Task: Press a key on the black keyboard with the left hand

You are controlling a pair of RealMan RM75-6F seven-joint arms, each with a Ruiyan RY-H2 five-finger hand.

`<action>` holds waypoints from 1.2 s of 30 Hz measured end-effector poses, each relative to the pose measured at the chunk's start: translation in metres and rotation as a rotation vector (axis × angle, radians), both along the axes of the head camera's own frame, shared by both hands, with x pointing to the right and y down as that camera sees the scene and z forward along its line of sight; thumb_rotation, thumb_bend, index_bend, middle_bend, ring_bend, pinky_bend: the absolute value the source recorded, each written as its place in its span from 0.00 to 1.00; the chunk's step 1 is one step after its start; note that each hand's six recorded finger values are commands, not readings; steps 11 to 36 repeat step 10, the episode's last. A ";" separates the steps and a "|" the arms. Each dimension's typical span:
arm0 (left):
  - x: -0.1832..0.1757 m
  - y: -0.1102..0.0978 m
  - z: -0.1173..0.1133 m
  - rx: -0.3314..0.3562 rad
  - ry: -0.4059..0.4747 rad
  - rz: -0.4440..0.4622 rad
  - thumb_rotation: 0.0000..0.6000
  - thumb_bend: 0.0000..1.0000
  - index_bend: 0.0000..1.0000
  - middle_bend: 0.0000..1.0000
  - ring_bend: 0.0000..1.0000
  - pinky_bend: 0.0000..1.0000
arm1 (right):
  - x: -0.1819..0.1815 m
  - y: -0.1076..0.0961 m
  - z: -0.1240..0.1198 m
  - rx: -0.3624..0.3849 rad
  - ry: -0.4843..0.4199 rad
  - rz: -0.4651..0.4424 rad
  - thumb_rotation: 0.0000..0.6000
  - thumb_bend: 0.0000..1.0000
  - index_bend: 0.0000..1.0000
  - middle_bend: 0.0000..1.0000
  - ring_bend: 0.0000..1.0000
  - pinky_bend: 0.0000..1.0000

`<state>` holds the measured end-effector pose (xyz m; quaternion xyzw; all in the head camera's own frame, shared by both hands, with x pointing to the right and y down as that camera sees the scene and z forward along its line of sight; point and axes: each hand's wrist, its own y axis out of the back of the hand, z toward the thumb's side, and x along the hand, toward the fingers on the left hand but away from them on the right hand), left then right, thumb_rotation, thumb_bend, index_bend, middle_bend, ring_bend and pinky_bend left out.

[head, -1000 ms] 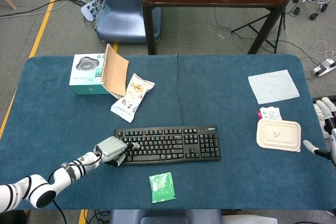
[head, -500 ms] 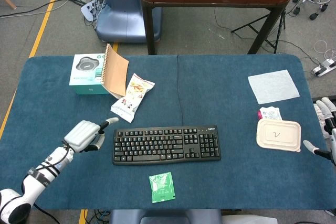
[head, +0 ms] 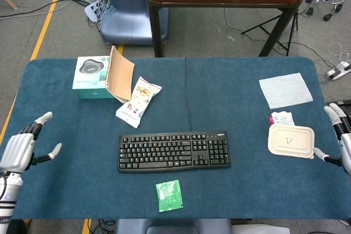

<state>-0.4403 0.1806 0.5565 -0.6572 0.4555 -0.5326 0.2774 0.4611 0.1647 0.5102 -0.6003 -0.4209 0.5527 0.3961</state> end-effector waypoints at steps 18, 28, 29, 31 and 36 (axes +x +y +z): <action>-0.027 0.042 -0.018 0.042 -0.075 -0.087 0.59 0.26 0.05 0.12 0.17 0.18 | -0.003 -0.001 0.003 -0.005 -0.011 -0.009 1.00 0.05 0.00 0.05 0.07 0.04; -0.027 0.042 -0.018 0.042 -0.075 -0.087 0.59 0.26 0.05 0.12 0.17 0.18 | -0.003 -0.001 0.003 -0.005 -0.011 -0.009 1.00 0.05 0.00 0.05 0.07 0.04; -0.027 0.042 -0.018 0.042 -0.075 -0.087 0.59 0.26 0.05 0.12 0.17 0.18 | -0.003 -0.001 0.003 -0.005 -0.011 -0.009 1.00 0.05 0.00 0.05 0.07 0.04; -0.027 0.042 -0.018 0.042 -0.075 -0.087 0.59 0.26 0.05 0.12 0.17 0.18 | -0.003 -0.001 0.003 -0.005 -0.011 -0.009 1.00 0.05 0.00 0.05 0.07 0.04; -0.027 0.042 -0.018 0.042 -0.075 -0.087 0.59 0.26 0.05 0.12 0.17 0.18 | -0.003 -0.001 0.003 -0.005 -0.011 -0.009 1.00 0.05 0.00 0.05 0.07 0.04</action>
